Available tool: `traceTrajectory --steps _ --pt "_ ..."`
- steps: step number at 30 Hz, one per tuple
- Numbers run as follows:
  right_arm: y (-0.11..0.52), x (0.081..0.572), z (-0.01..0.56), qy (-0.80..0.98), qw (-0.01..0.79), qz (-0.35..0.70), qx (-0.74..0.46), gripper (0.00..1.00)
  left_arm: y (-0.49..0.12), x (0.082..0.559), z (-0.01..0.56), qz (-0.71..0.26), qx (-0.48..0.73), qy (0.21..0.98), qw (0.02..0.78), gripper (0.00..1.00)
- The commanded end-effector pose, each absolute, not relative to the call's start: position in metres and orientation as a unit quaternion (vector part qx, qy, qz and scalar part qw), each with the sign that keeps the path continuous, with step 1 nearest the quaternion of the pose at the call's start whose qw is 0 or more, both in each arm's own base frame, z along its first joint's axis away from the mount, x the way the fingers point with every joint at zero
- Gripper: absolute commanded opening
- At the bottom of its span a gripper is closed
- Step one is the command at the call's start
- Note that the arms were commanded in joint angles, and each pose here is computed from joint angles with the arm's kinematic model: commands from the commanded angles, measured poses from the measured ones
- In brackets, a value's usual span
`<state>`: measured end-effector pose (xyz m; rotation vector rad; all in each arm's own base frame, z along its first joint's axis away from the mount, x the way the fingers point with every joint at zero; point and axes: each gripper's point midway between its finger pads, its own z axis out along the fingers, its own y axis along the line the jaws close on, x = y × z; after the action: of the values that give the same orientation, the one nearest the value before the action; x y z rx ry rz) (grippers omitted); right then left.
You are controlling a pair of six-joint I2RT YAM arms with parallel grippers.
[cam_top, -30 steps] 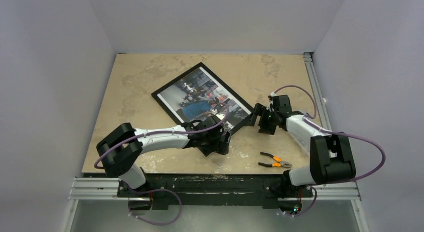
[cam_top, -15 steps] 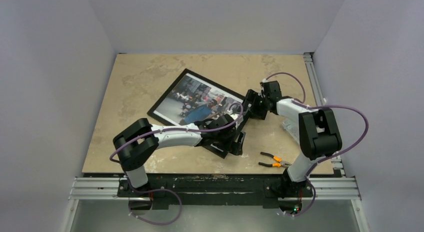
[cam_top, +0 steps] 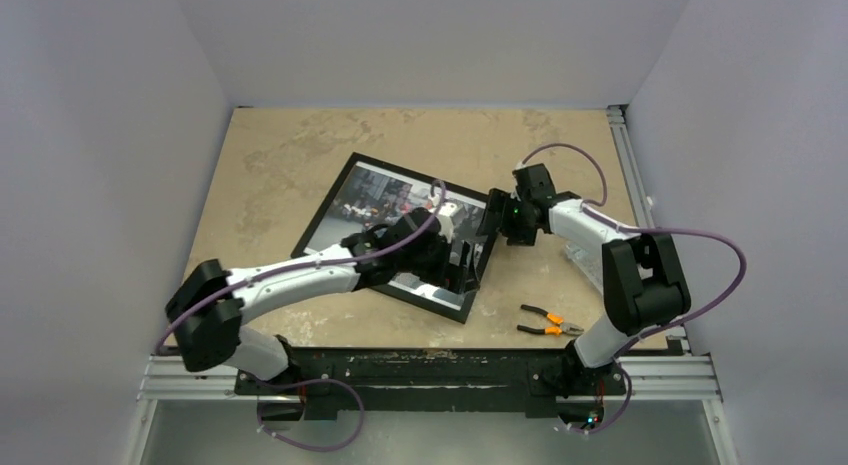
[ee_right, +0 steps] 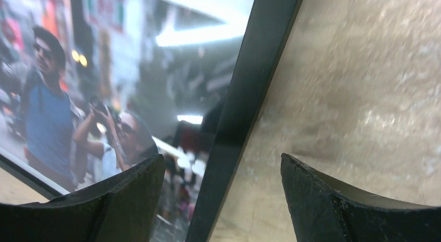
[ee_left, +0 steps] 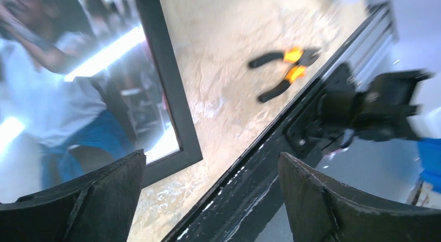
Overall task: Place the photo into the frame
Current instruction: Adjust the photo frame at the center of the board.
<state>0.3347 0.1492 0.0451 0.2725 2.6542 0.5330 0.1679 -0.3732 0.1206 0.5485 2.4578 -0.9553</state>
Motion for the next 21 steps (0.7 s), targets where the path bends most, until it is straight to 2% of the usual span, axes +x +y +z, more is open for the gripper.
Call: traceTrajectory --steps 1,3,7,15,21 --pt "0.149 0.307 0.050 0.965 0.211 0.140 0.067 0.80 -0.347 0.190 0.182 -0.374 0.163 0.867 0.286 0.95" --pt "0.151 0.298 0.049 0.968 0.208 0.128 0.061 0.78 -0.331 0.200 0.197 -0.382 0.140 0.864 0.296 0.96" --pt "0.154 0.287 0.046 0.972 0.204 0.110 0.048 0.63 -0.299 0.210 0.223 -0.407 0.094 0.853 0.313 0.96" --pt "0.163 0.273 0.023 0.980 0.183 0.075 0.026 0.53 -0.241 0.220 0.248 -0.409 0.023 0.845 0.344 0.97" --pt "0.163 0.276 0.019 0.980 0.186 0.069 0.013 0.27 -0.222 0.220 0.265 -0.413 0.007 0.835 0.363 0.98"
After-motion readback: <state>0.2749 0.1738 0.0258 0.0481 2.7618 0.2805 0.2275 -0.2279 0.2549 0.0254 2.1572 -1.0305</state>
